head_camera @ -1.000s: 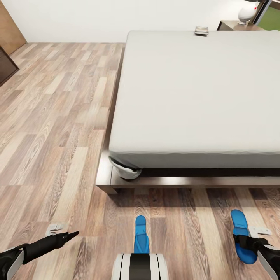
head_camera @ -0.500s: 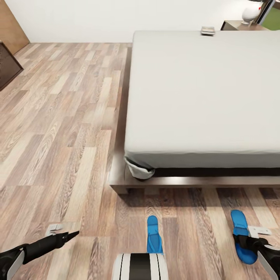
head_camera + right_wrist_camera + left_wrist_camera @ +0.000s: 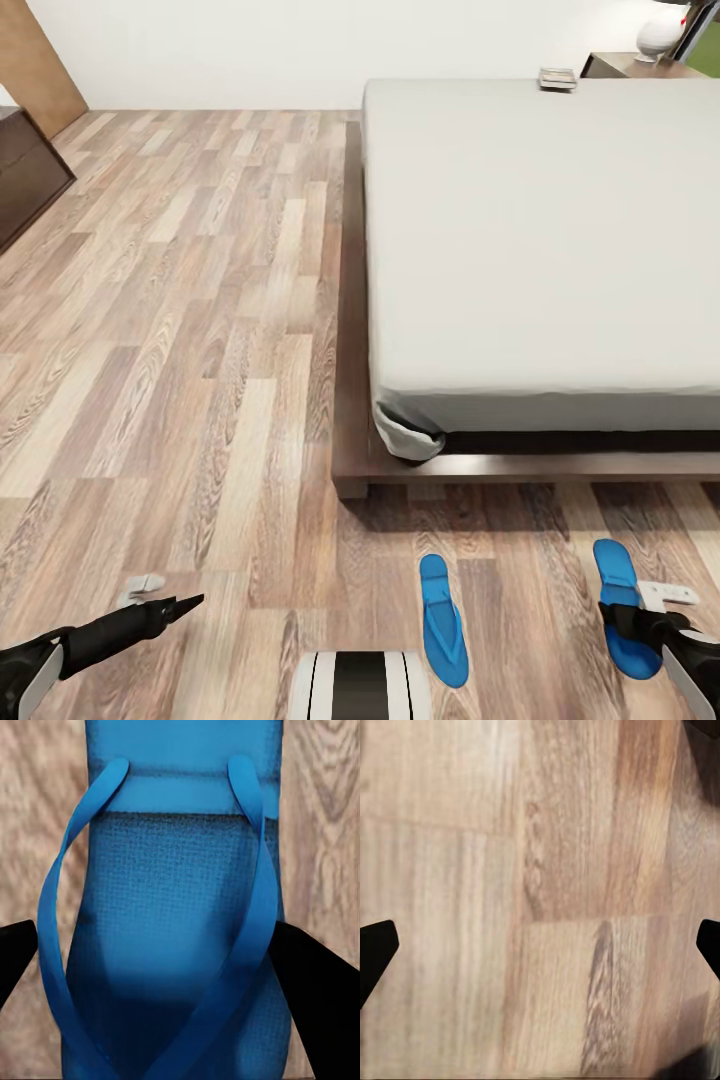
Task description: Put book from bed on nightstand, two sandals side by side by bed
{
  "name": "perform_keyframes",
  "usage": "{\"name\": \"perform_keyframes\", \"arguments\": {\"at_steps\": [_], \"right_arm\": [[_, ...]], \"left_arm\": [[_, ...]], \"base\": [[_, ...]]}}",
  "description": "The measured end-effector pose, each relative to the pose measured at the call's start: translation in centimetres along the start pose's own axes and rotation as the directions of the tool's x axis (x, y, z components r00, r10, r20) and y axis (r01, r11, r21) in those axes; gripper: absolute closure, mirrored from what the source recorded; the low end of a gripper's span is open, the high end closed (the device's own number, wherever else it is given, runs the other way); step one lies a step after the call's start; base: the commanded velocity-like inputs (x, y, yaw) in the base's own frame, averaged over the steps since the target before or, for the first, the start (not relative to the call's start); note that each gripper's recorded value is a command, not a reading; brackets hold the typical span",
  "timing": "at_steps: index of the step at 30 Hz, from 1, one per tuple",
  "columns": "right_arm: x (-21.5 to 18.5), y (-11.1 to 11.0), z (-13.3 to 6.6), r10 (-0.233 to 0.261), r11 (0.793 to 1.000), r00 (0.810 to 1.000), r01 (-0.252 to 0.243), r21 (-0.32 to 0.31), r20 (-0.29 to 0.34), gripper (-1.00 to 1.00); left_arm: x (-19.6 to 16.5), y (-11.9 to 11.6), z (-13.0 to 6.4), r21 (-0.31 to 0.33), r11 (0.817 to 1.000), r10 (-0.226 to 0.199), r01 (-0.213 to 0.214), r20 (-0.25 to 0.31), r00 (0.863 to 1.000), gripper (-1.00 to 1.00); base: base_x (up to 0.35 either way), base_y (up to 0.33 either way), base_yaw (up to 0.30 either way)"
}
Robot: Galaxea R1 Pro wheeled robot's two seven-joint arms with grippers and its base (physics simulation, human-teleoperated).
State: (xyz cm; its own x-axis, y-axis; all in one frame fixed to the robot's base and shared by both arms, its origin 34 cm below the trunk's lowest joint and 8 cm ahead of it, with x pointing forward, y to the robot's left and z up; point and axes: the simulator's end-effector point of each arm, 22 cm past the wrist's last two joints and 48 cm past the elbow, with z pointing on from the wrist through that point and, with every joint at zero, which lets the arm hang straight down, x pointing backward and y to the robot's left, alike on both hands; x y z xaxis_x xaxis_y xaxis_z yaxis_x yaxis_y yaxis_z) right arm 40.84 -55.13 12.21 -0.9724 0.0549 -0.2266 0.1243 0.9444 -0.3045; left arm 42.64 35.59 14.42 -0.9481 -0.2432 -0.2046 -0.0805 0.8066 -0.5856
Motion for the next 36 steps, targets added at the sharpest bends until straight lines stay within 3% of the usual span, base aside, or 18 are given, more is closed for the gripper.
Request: {"name": "perform_keyframes", "arguments": {"at_steps": [36], "right_arm": [[0.08,0.02,0.01,-0.002,1.0,1.0,0.002,0.002,-0.002,1.0]], "left_arm": [[0.0,-0.03,0.01,0.001,1.0,0.0,0.0,0.0,1.0,-1.0]], "base": [[0.0,0.274,0.0]]}}
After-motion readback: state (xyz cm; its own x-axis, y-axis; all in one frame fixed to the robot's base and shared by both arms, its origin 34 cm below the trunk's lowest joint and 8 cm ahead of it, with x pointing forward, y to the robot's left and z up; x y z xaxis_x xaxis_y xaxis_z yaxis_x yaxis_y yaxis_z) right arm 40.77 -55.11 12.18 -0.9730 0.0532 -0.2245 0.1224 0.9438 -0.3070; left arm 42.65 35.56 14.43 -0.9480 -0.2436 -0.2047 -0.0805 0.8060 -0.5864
